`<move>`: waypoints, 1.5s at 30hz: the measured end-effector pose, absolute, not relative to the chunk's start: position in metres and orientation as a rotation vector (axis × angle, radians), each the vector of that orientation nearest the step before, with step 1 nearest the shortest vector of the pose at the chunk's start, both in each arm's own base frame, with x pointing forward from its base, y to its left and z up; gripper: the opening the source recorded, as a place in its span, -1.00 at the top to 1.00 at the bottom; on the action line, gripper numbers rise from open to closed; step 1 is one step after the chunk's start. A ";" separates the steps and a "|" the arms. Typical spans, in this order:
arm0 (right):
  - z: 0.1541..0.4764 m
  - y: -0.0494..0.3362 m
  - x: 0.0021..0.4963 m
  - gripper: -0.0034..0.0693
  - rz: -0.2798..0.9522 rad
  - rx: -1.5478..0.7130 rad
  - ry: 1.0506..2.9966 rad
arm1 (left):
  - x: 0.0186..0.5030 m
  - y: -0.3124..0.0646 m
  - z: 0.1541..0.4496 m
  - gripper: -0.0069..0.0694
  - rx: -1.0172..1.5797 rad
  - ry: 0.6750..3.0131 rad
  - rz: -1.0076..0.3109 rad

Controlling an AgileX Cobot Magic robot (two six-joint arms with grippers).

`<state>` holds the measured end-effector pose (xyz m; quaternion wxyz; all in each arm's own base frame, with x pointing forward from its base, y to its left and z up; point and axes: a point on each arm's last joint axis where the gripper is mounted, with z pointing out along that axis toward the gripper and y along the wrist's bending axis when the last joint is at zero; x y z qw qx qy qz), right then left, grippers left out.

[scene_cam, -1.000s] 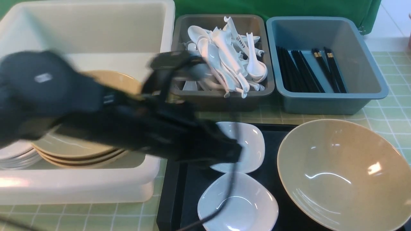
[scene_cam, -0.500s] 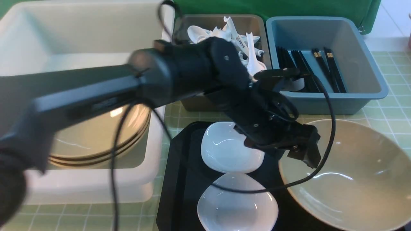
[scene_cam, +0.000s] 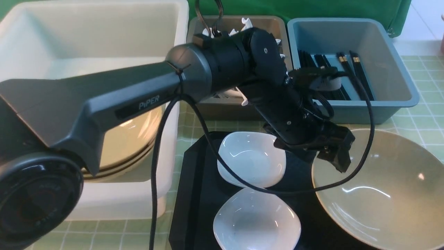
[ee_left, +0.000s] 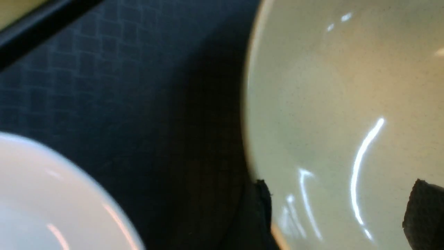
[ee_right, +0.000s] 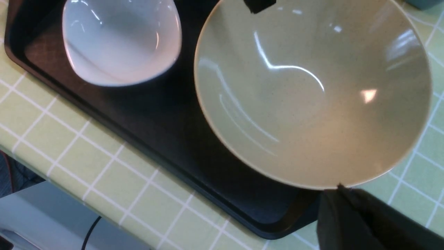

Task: On green table put chopsticks spoon bowls plates into blue grey white boxes.
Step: 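Grasp the large bowl on the tray by its rim, then place the tan bowl onto the bowl stack in the left bin with the left gripper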

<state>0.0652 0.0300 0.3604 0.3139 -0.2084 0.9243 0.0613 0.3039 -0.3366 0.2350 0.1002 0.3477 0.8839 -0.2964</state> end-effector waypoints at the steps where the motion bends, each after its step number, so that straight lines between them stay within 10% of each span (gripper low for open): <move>1: 0.360 0.030 0.065 0.85 0.162 -0.549 2.437 | 0.305 -0.336 0.233 -0.49 1.015 2.630 -0.855; 10: 0.360 0.030 0.065 0.85 0.165 -0.539 2.439 | 0.310 -0.340 0.196 -0.33 1.038 2.706 -0.819; 19: 0.360 0.030 0.065 0.85 0.170 -0.535 2.441 | 0.306 -0.344 0.199 0.74 1.077 2.689 -0.923; 31: 0.361 0.035 0.069 0.83 0.115 -0.807 2.367 | 0.303 -0.313 0.262 0.78 1.119 2.599 -0.915; 45: 0.385 0.087 0.101 0.85 0.499 -1.035 2.241 | 0.290 -0.185 0.394 0.78 0.850 2.437 -0.883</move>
